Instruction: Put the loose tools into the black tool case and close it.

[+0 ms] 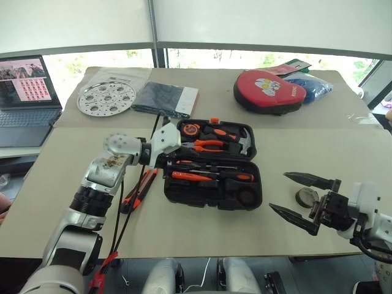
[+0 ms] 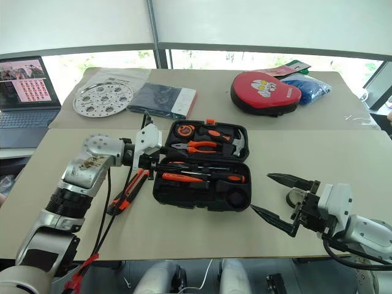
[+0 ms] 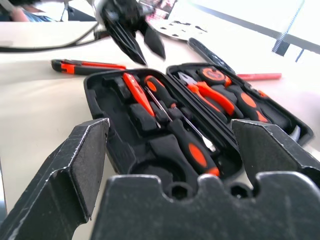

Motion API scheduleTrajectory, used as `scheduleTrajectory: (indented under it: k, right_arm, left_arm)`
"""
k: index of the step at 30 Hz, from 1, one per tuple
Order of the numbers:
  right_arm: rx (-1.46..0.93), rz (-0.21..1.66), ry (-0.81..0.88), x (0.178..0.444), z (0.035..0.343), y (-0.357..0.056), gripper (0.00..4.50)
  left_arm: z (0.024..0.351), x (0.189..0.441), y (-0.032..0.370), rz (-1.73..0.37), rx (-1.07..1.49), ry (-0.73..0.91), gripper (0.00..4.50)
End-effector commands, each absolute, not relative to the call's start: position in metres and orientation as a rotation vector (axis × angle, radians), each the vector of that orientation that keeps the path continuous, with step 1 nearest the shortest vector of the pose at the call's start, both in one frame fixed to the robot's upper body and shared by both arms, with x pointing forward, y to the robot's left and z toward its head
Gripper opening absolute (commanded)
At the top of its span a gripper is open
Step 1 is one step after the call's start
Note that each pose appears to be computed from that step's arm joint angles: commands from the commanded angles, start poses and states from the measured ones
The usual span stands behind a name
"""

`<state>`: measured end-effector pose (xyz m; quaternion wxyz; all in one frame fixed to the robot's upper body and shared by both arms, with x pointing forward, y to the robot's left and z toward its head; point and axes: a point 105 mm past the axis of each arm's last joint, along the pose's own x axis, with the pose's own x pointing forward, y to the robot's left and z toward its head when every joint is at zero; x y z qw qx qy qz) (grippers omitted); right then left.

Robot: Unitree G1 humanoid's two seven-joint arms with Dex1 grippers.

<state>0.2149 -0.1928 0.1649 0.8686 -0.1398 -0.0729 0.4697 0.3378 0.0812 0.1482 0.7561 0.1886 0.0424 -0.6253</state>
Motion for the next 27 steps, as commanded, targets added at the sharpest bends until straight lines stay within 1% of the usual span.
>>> scheduleTrajectory:
  k: [1, 9, 13, 22, 24, 26, 27]
  right_arm:
    - [-0.286, 0.996, -0.194, 0.216, 0.174, -0.185, 4.50]
    - [-0.284, 0.999, -0.197, 0.217, 0.175, -0.183, 4.50]
    - [-0.284, 0.999, -0.195, 0.217, 0.174, -0.182, 4.50]
    - [-0.286, 1.001, -0.194, 0.219, 0.174, -0.181, 4.50]
    - [-0.291, 1.000, -0.194, 0.221, 0.173, -0.182, 4.50]
    - [-0.297, 0.992, -0.197, 0.222, 0.173, -0.186, 4.50]
    - [-0.304, 0.994, -0.202, 0.221, 0.173, -0.190, 4.50]
  left_arm:
    - [0.139, 0.338, 0.078, -1.374, 0.406, 0.063, 0.02]
    - [0.105, 0.334, 0.081, -1.373, 0.480, 0.159, 0.02]
    - [0.088, 0.333, 0.088, -1.345, 0.495, 0.259, 0.02]
    - [0.071, 0.328, 0.092, -1.330, 0.527, 0.350, 0.02]
    - [0.074, 0.330, 0.093, -1.300, 0.503, 0.327, 0.02]
    - [0.109, 0.332, 0.089, -1.276, 0.399, 0.109, 0.02]
    - [0.132, 0.332, 0.098, -1.224, 0.327, -0.013, 0.26]
